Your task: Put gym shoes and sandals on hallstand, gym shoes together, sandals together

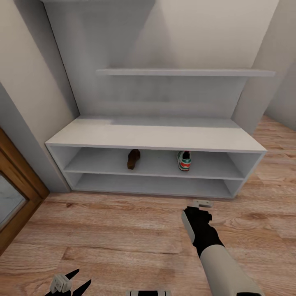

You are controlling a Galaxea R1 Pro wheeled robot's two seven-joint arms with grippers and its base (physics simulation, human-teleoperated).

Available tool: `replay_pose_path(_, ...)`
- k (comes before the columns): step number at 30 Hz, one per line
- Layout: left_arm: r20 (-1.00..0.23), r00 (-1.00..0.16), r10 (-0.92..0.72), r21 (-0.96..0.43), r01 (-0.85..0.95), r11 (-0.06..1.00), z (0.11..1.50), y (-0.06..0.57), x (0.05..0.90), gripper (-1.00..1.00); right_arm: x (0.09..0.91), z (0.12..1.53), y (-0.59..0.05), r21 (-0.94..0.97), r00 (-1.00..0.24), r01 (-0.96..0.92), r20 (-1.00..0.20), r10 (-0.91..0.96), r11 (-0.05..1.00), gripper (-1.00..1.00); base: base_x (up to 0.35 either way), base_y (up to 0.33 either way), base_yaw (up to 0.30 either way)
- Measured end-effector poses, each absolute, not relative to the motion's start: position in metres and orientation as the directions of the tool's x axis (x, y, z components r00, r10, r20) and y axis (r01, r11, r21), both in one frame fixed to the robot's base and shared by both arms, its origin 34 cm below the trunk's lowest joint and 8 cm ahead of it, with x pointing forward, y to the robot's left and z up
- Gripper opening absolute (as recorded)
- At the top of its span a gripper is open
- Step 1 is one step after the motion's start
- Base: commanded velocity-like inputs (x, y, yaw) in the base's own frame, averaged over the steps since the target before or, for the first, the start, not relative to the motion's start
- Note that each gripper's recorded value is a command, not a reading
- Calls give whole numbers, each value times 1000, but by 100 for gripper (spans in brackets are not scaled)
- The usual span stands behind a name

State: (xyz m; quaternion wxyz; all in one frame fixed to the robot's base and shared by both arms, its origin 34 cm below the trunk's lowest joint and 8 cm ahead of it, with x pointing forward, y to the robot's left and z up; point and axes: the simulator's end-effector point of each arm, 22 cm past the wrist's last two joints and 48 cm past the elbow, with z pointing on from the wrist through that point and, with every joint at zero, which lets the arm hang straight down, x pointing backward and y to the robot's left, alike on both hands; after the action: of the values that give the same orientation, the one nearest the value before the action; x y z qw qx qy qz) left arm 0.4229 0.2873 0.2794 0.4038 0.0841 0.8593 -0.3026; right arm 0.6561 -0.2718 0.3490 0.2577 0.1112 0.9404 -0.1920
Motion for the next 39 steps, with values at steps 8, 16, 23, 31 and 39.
replay_pose_path(8, -745, -660, -100, -452, 388, 803, 279, 288, 423, 100, 653, 345, -271, -306, -847, 304, -521, 109, 902, 100, 0, 0, 0)
replay_pose_path(16, -745, -660, -101, -450, 385, 806, 279, 289, 423, 100, 652, 336, -269, -296, -829, 320, -548, 114, 900, 100, 0, 0, 0)
replay_pose_path(23, -750, -653, -102, -446, 386, 808, 282, 289, 426, 100, 650, 333, -268, -289, -816, 327, -566, 115, 900, 100, 0, 0, 0)
replay_pose_path(31, -762, -640, -100, -438, 396, 807, 296, 289, 431, 100, 643, 333, -261, -286, -829, 308, -549, 108, 908, 100, 0, 0, 0)
replay_pose_path(39, -761, -641, -100, -438, 395, 808, 313, 289, 436, 100, 639, 325, -235, -205, -835, 246, -541, 100, 947, 100, 0, 0, 0)
